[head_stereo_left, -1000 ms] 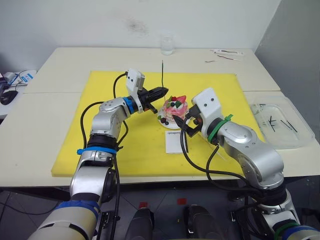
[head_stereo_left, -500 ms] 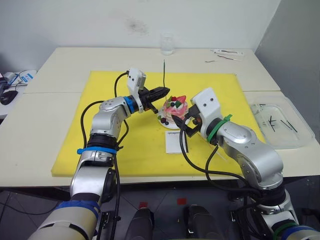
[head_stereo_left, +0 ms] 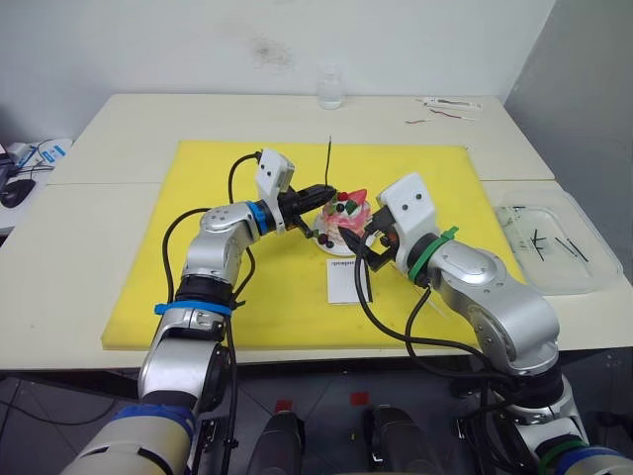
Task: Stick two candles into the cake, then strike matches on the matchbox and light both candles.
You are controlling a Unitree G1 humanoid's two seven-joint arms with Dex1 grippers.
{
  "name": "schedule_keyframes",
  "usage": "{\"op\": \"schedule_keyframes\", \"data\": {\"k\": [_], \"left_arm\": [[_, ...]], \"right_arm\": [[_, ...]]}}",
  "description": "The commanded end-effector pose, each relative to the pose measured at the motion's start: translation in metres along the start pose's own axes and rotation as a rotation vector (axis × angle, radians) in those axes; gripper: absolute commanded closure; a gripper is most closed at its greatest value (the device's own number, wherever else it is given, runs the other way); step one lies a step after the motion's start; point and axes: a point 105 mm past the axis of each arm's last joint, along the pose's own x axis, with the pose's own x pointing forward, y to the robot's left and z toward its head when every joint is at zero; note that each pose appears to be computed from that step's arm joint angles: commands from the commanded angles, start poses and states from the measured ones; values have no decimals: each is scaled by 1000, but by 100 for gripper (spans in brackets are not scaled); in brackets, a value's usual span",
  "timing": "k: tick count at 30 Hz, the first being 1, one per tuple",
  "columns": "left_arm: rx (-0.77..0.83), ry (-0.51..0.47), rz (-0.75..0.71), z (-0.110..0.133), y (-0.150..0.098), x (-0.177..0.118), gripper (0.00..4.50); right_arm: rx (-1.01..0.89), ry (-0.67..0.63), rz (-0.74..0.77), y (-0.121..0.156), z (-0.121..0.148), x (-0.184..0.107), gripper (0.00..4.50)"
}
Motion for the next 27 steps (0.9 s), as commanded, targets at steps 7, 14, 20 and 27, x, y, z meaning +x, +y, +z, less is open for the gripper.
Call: {"op": "schedule_keyframes", "data": {"k": [7, 14, 20, 27], "left_arm": [[121, -33, -11, 0, -12, 5, 450], [138, -28, 1, -4, -11, 6, 450], [158, -28, 12, -3, -9, 4, 450], [174, -61, 18, 9, -6, 2, 240]], "right_arm": [[-3, -41, -29, -6, 9, -5, 2], [-2, -41, -22, -6, 9, -4, 2], [-6, -44, -22, -6, 9, -3, 2], [-4, -45, -19, -5, 8, -2, 0]]}}
